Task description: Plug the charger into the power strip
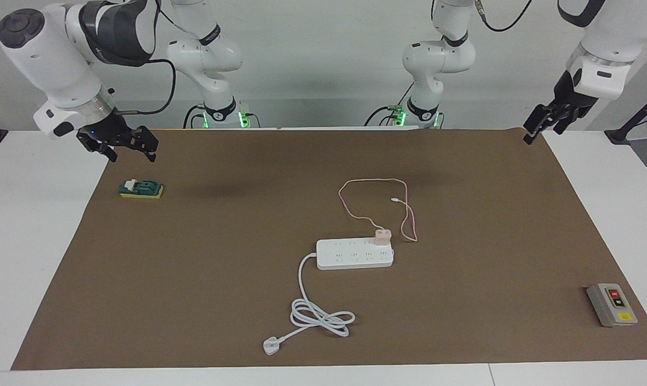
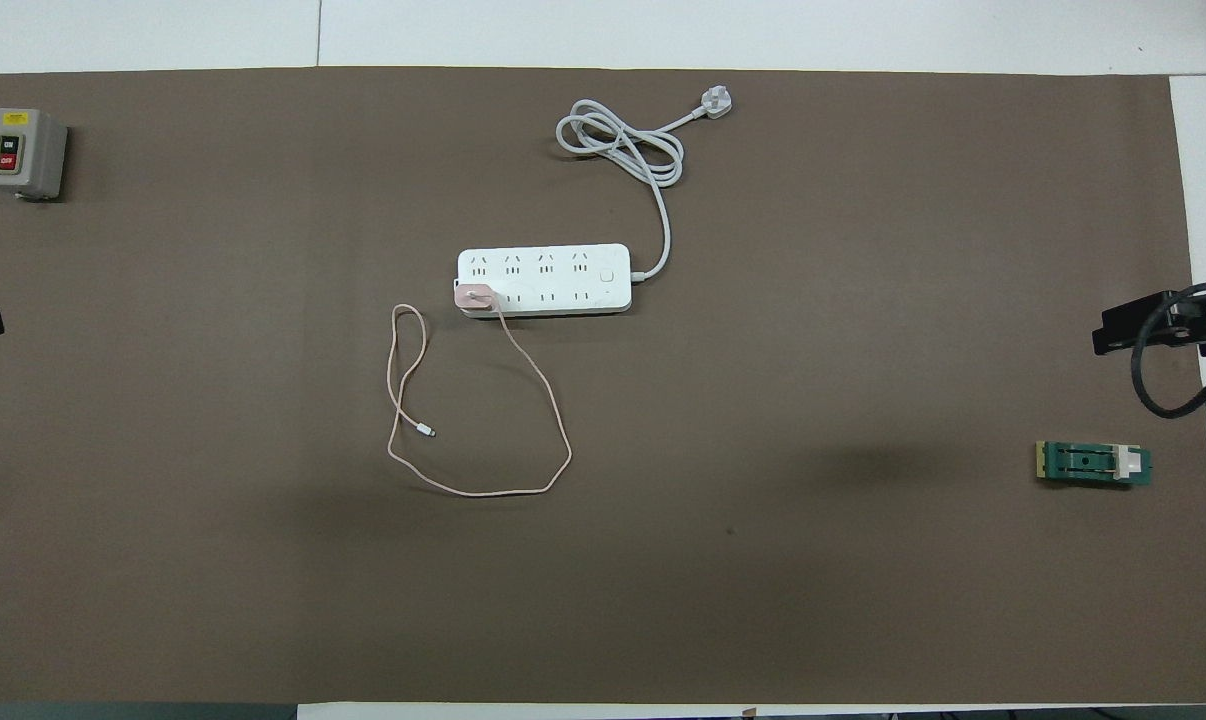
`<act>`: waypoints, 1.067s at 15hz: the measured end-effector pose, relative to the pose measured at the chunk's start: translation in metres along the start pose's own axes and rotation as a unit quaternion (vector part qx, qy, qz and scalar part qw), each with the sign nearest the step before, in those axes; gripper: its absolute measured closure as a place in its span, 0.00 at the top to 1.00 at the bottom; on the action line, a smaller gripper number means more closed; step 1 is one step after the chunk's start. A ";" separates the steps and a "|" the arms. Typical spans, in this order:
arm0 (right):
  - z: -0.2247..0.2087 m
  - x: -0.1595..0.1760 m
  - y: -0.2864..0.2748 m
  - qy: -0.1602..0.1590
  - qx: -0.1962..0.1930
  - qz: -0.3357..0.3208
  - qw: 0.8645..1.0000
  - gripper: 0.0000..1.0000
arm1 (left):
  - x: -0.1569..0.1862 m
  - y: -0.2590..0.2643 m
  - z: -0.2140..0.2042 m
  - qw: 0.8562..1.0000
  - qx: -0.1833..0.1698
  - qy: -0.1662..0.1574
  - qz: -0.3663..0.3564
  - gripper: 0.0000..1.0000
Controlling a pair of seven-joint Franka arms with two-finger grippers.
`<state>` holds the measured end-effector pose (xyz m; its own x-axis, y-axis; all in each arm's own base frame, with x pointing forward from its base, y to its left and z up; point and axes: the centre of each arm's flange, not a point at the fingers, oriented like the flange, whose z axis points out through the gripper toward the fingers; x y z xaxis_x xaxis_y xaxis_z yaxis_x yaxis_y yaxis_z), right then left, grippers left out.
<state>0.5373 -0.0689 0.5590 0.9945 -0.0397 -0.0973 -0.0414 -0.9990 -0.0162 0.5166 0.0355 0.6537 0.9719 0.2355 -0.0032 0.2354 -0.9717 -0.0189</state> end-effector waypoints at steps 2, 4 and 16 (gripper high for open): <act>0.000 0.000 0.000 0.000 0.000 0.000 1.000 1.00 | -0.011 -0.011 -0.009 1.000 -0.001 -0.003 0.005 0.96; 0.000 0.000 0.000 0.000 0.000 0.000 1.000 1.00 | -0.015 -0.010 -0.014 1.000 -0.002 0.002 0.010 1.00; 0.000 0.000 0.000 0.000 0.000 0.000 1.000 1.00 | -0.016 0.018 0.011 0.997 -0.005 -0.026 0.067 1.00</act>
<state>0.5373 -0.0689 0.5590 0.9945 -0.0396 -0.0973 -0.0414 -0.9990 -0.0162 0.5054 0.0141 0.6427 0.9930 0.1042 -0.0560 0.1041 -0.9946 -0.0047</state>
